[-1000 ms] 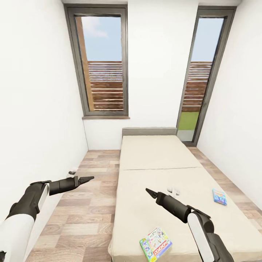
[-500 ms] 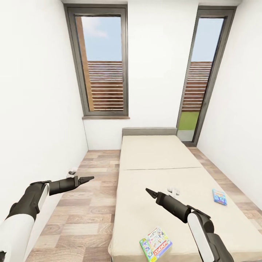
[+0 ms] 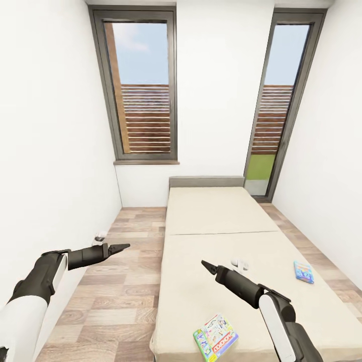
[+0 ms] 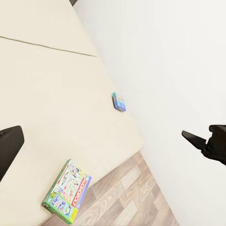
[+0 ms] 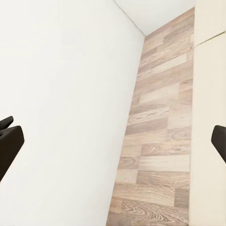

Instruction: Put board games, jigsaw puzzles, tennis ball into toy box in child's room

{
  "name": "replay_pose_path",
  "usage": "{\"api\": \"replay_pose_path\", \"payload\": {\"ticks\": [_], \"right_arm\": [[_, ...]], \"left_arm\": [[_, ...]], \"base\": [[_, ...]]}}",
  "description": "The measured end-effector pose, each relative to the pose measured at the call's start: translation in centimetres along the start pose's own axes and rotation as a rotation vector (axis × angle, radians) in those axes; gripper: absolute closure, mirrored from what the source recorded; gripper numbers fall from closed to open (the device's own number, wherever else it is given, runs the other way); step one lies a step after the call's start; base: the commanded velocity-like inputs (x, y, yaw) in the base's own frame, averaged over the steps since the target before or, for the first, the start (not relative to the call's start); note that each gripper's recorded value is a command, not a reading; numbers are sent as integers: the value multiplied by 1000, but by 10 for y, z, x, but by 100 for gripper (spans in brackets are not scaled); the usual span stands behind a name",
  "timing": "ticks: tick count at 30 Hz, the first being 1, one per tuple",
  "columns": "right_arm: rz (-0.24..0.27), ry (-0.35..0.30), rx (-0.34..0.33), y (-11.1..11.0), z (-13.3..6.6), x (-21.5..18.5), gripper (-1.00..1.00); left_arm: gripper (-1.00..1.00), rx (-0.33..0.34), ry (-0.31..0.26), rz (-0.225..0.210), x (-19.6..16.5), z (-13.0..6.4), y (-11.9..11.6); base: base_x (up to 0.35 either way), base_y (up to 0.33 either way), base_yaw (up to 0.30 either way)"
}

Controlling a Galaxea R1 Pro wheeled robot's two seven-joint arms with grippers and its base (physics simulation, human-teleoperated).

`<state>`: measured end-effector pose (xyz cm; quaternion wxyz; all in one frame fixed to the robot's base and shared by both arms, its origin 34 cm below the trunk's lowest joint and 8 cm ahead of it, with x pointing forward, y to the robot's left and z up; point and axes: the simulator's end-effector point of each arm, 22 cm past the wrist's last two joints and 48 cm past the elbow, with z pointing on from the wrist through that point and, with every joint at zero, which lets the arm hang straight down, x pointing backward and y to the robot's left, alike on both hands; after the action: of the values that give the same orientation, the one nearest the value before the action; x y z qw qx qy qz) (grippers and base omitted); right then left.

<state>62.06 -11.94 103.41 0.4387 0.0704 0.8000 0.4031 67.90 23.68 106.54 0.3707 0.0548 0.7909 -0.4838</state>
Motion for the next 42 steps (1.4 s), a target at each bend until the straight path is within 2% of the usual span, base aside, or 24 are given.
{"api": "replay_pose_path", "payload": {"ticks": [28, 34, 38, 42], "right_arm": [[-7, -16, 1, -2, -9, -8, -100], [58, 22, 64, -34, -31, 35, -100], [116, 30, 133, -68, -54, 58, -100], [138, 35, 161, -80, -62, 68, -100]], "left_arm": [[-100, 8, -5, 0, -2, -4, -1], [-100, 8, -10, -8, -4, -6, 0], [-100, 4, 6, -43, -1, -7, 1], [-100, 1, 11, -55, 1, -7, 2]], "base": [[0, 0, 0], [0, 0, 0], [-26, 0, 0], [-197, 20, 0]]}}
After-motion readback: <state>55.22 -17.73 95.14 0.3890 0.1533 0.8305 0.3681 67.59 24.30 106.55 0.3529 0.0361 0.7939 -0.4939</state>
